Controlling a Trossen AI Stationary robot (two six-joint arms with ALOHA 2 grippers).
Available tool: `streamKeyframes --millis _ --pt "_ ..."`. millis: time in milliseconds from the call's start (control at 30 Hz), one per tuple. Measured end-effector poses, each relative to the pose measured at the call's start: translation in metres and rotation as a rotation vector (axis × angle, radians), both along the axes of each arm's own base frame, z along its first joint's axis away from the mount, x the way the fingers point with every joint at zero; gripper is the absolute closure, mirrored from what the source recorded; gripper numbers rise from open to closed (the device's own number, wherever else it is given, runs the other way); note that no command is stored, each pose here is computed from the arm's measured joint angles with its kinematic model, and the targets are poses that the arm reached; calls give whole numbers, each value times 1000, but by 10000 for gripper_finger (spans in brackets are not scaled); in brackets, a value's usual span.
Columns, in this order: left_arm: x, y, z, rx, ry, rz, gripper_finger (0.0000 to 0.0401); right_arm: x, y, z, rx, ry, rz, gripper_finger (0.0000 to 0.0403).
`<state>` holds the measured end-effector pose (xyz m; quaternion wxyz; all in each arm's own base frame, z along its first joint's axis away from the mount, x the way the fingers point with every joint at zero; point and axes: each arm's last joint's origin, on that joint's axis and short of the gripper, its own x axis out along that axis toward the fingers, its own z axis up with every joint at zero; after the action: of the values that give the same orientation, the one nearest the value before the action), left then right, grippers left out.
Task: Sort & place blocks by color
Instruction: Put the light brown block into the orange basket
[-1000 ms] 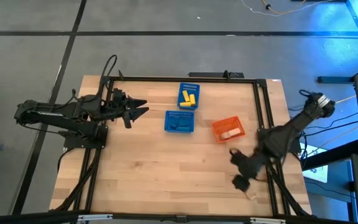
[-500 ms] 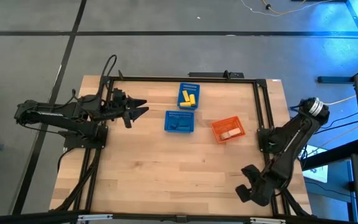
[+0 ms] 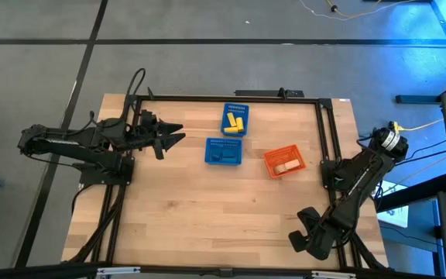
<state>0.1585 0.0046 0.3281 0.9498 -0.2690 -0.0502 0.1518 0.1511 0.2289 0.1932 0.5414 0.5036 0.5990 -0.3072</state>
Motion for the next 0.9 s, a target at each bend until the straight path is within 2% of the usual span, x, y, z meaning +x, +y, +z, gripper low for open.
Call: streamKeyframes --millis 300,667,767,900 --pt "0 0 0 0 0 -1 163 4 5 -23 -47 112 -61 36" --pt "0 0 0 0 0 0 163 9 12 -58 -136 186 -17 46" --pt "0 0 0 0 0 0 163 11 12 -61 -135 198 -16 87" --pt "0 0 0 -1 -1 10 163 21 6 -61 -129 177 1 203"
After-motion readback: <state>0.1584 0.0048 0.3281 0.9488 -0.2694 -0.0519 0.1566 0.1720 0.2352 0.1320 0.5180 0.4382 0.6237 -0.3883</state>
